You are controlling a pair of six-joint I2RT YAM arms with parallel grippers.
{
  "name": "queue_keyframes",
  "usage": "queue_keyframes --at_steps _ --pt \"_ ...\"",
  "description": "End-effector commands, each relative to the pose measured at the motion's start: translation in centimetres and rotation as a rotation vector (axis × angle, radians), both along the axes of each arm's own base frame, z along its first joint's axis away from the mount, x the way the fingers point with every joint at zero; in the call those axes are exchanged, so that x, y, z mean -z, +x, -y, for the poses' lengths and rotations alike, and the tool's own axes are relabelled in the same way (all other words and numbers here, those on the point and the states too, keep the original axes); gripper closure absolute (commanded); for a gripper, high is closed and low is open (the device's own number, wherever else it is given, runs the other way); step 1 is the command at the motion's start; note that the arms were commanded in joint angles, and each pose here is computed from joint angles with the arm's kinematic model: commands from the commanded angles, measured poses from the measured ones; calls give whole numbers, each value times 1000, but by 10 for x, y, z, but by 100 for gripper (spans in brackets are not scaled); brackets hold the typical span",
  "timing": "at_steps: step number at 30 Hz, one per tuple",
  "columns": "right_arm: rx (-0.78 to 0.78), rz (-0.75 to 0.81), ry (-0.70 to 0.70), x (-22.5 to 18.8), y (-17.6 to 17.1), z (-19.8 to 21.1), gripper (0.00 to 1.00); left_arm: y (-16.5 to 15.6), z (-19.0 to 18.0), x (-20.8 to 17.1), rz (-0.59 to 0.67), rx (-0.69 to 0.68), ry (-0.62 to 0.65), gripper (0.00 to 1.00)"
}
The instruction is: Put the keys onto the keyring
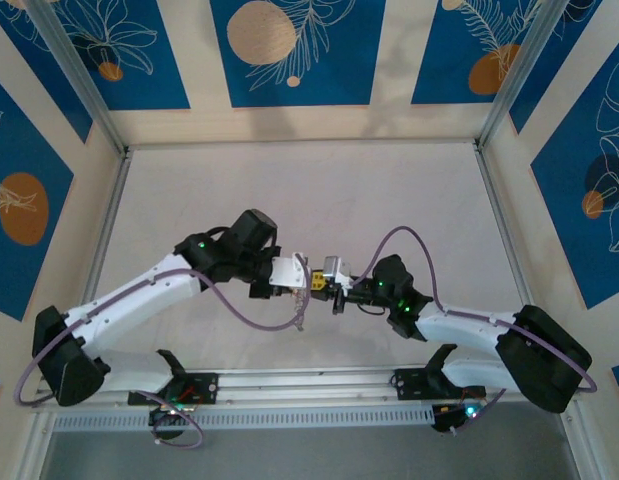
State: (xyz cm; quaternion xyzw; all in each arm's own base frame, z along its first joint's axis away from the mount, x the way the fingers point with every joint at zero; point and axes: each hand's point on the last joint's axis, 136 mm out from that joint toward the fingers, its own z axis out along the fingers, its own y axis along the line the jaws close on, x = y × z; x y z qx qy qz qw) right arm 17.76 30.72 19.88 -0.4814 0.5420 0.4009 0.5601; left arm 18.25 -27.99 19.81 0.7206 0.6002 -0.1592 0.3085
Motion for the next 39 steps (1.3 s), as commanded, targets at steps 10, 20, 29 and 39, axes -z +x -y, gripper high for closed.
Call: queue_keyframes --at_steps 10,20,29,39 --pt "-27 67 137 -31 -6 5 100 -7 18 -28 -24 24 -283 100" --pt "36 73 -16 -8 3 2 80 3 -5 -17 25 -13 -25 100" --pt "7 51 -7 -9 7 -12 77 -9 -2 -3 -31 51 94 100" --pt "-26 43 -4 -12 4 -18 100 -7 2 -6 -34 33 68 100"
